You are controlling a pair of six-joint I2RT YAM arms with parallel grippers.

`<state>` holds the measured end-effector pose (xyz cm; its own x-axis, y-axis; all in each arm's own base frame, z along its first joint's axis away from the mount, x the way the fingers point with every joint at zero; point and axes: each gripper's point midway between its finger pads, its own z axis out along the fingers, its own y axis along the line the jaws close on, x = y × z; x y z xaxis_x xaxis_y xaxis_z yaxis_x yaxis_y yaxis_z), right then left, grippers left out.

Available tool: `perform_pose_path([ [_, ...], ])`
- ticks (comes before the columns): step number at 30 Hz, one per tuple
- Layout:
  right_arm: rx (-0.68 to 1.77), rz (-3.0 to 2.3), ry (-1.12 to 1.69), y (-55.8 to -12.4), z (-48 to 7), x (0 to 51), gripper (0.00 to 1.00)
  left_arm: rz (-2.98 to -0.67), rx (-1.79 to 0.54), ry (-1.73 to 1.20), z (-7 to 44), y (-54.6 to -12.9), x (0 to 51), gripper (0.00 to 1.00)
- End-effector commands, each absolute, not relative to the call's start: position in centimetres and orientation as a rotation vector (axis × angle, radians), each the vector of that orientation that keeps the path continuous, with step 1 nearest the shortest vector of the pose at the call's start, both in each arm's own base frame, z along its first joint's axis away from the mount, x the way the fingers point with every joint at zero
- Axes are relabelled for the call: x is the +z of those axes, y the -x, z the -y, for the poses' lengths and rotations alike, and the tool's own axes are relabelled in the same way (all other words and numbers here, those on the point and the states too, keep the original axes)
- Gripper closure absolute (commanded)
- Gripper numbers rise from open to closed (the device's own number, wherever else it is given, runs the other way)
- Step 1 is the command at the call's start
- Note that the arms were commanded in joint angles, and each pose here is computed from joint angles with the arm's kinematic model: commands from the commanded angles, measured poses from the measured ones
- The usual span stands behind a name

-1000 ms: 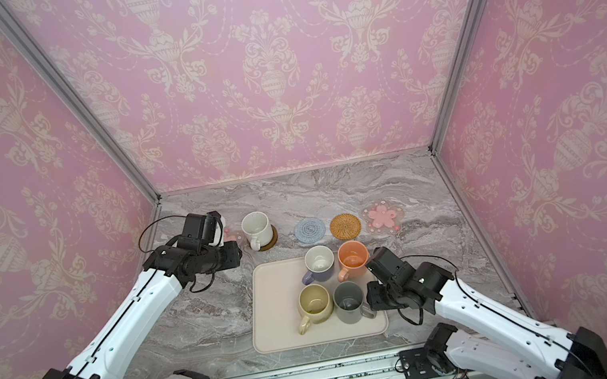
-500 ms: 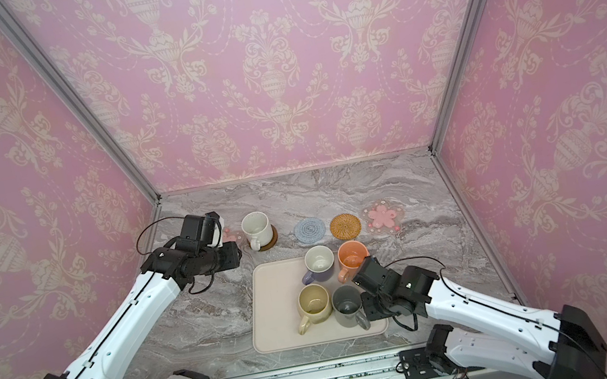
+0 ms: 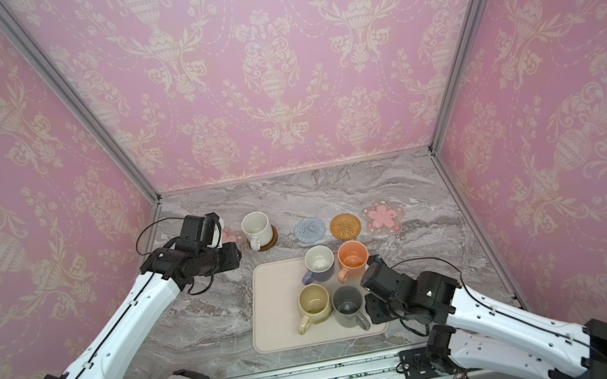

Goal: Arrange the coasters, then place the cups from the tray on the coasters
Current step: 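Move the right gripper down to the grey mug's handle nearest the robot, then grasp the grey mug with the right gripper and lift it off the tray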

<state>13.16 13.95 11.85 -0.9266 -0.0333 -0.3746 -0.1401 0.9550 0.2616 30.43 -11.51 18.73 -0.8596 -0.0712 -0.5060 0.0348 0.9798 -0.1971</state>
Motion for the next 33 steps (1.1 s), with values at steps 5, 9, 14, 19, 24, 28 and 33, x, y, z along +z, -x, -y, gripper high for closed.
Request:
perform_pose_path([
  [5,0.548,-2.699,0.168,-11.5,-14.7,12.2,0.53,-2.614,-0.273,0.027,12.1,-30.1,18.8,0.51],
  [9,0.598,-2.727,0.262,-10.4,-15.9,11.2,0.53,-2.612,-0.266,0.026,12.2,-30.1,18.8,0.51],
  [14,0.513,-2.758,0.365,-9.8,-16.5,9.9,0.52,-2.614,-0.259,0.032,12.3,-30.2,18.8,0.51],
  [19,0.488,-2.743,0.422,-10.5,-18.2,9.6,0.51,-2.62,-0.263,0.033,12.5,-30.2,18.6,0.51],
  [24,0.366,-2.738,0.431,-11.9,-18.5,9.2,0.51,-2.63,-0.253,0.031,12.4,-30.0,18.3,0.5],
  [28,0.239,-2.763,0.45,-12.5,-18.2,8.6,0.51,-2.639,-0.238,0.027,12.2,-29.8,18.0,0.5],
  [33,0.175,-2.759,0.453,-13.2,-18.3,8.4,0.54,-2.646,-0.234,0.028,12.2,-29.9,17.6,0.5],
])
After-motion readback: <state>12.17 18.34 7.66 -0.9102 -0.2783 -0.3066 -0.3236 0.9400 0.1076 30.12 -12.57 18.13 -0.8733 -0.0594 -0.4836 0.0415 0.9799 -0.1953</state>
